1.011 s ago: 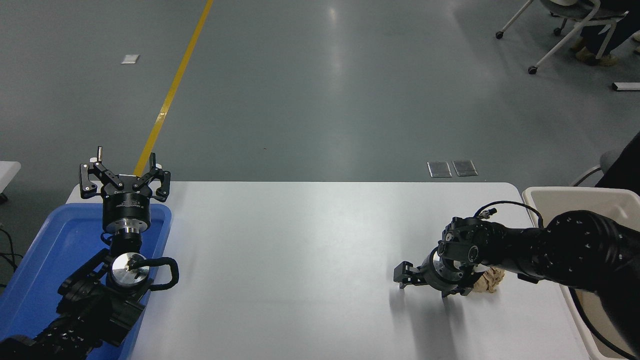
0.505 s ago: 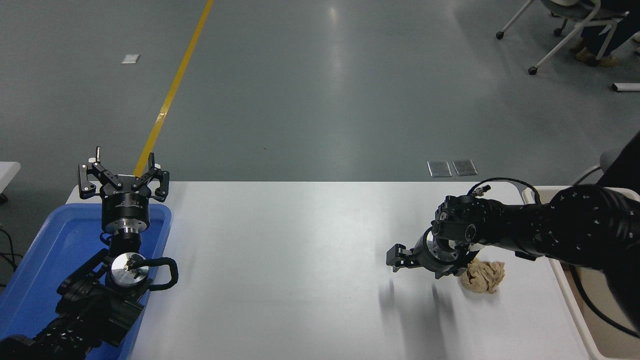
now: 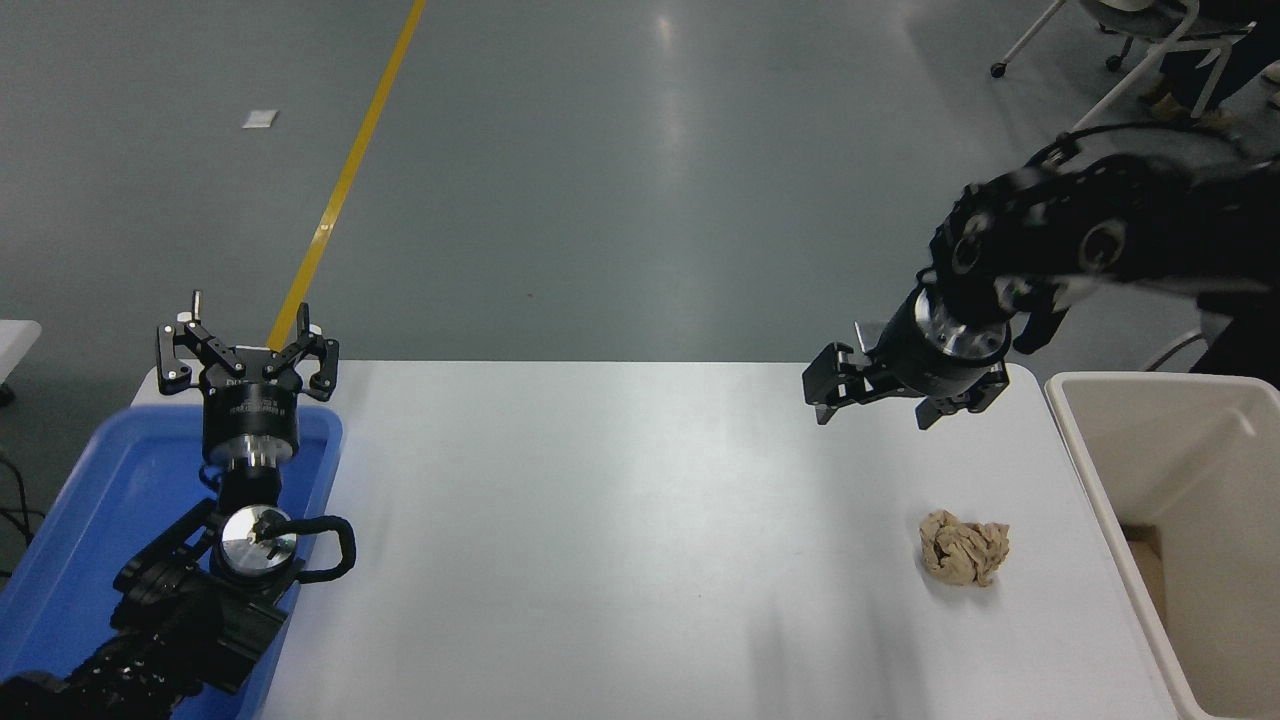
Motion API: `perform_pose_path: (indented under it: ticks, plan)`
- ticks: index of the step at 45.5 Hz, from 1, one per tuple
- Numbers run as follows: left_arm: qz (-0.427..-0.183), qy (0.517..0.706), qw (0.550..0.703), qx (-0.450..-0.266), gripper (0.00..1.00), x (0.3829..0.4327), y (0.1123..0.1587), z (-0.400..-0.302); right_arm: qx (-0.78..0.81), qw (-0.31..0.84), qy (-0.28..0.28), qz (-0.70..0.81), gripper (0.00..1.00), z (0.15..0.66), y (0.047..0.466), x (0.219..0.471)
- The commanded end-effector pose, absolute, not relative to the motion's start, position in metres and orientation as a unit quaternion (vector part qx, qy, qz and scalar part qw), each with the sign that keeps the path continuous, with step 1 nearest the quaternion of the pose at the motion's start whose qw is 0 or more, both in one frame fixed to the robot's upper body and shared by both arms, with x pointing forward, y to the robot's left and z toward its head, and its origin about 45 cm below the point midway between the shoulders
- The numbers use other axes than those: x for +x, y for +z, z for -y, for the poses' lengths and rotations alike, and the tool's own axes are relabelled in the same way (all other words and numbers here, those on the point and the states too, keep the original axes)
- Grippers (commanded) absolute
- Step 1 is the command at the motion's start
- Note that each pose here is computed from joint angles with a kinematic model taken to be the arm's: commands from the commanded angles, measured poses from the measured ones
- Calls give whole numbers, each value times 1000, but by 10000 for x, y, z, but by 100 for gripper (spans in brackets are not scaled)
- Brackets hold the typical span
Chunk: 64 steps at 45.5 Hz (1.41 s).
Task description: Pick up paper ball place in dustbin
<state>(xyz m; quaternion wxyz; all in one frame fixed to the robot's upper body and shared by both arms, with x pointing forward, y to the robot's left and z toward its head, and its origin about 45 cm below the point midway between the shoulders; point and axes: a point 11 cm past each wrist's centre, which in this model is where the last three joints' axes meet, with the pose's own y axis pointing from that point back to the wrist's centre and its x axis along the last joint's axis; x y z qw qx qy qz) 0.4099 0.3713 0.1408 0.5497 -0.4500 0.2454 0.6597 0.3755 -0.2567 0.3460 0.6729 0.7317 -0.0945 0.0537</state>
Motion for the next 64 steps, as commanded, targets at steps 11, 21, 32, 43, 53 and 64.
perform_pose_path:
  ticks: [11,21,32,43,53,64]
  plan:
    - [-245,660,550,-450,99,4099,1409,-3714,692,707,46,135,100,3521,3783,3477]
    - [-245,660,550,-450,99,4099,1409,-3714,668,735,49,106,100,3662,3465,3442]
    - [-245,659,550,-450,99,4099,1410,-3713,641,751,50,147,100,3979,2627,3455]
    - [-245,659,550,-450,99,4099,1410,-3713,627,758,73,162,100,4062,1679,3502]
    - [-245,659,550,-450,99,4099,1410,-3713,647,740,81,167,100,3783,1327,3508]
    - [-245,659,550,-450,99,4099,1410,-3713,662,726,85,166,100,3519,1104,3541]
